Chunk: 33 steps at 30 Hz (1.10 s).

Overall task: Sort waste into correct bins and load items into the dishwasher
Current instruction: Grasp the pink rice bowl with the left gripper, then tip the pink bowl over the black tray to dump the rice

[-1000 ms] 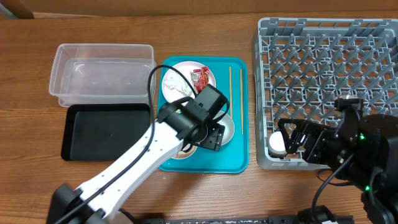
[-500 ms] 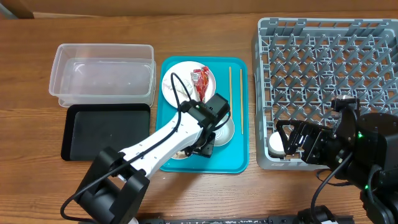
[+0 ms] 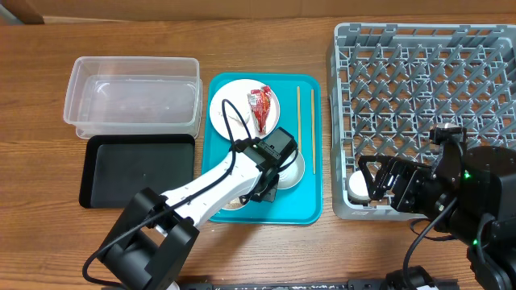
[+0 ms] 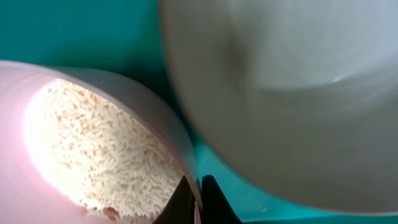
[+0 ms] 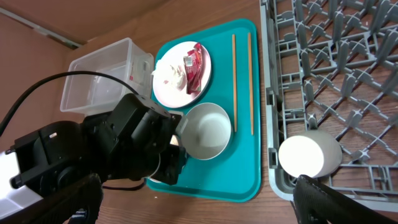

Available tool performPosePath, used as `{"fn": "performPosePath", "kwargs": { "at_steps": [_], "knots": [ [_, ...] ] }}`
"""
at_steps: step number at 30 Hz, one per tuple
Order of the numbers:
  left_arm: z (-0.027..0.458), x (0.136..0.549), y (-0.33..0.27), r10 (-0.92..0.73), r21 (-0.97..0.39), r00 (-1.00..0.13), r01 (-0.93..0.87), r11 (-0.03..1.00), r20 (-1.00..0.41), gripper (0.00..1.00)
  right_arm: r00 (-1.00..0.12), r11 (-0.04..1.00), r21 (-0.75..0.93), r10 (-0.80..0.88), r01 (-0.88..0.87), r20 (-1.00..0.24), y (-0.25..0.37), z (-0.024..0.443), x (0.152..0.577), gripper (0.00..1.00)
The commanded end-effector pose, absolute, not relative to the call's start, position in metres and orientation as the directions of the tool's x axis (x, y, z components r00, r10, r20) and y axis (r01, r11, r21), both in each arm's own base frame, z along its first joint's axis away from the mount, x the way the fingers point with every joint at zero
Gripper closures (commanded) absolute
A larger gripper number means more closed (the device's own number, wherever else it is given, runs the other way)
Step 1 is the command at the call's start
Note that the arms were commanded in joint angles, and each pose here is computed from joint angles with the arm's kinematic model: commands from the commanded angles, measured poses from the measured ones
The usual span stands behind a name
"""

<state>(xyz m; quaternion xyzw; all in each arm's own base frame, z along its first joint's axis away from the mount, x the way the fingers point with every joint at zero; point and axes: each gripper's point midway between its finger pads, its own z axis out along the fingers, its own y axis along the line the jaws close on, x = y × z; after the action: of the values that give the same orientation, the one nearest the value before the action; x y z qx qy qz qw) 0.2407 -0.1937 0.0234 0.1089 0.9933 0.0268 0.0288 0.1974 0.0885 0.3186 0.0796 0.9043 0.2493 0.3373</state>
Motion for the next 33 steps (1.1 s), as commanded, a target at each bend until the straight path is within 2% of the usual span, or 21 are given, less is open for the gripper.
{"fn": "performPosePath", "kwargs": {
  "at_steps": [1,8,14,19,24,30,33],
  "knots": [
    [0.031,0.225,-0.185,0.195,0.051,-0.981,0.195,0.98,-0.004,0.96,-0.749,0.867,0.497,0.305,-0.037,-0.588,0.088,0.322,0.197,0.0],
    [0.116,0.239,-0.182,0.06,-0.216,-0.987,0.091,0.972,-0.148,0.96,-0.749,0.867,0.497,0.306,-0.037,-0.588,0.088,0.322,0.197,0.0],
    [0.172,0.255,-0.147,-0.068,-0.511,-0.979,0.04,0.859,-0.19,0.96,-0.746,0.87,0.493,0.307,-0.032,-0.591,0.087,0.322,0.198,0.0],
    [0.191,0.271,-0.104,-0.174,-0.711,-0.969,0.001,0.703,-0.173,0.96,-0.745,0.87,0.492,0.307,-0.031,-0.592,0.086,0.322,0.198,0.0],
    [0.185,0.284,-0.068,-0.279,-0.86,-0.952,-0.035,0.51,-0.127,0.96,-0.745,0.87,0.492,0.307,-0.031,-0.592,0.086,0.322,0.198,0.0],
    [0.177,0.296,-0.035,-0.396,-0.967,-0.918,-0.08,0.241,-0.022,0.96,-0.745,0.87,0.491,0.308,-0.031,-0.592,0.086,0.322,0.198,0.0],
    [0.171,0.298,-0.018,-0.45,-0.981,-0.893,-0.11,0.16,0.027,0.96,-0.745,0.87,0.492,0.307,-0.031,-0.592,0.086,0.322,0.198,0.0]
  ]
}}
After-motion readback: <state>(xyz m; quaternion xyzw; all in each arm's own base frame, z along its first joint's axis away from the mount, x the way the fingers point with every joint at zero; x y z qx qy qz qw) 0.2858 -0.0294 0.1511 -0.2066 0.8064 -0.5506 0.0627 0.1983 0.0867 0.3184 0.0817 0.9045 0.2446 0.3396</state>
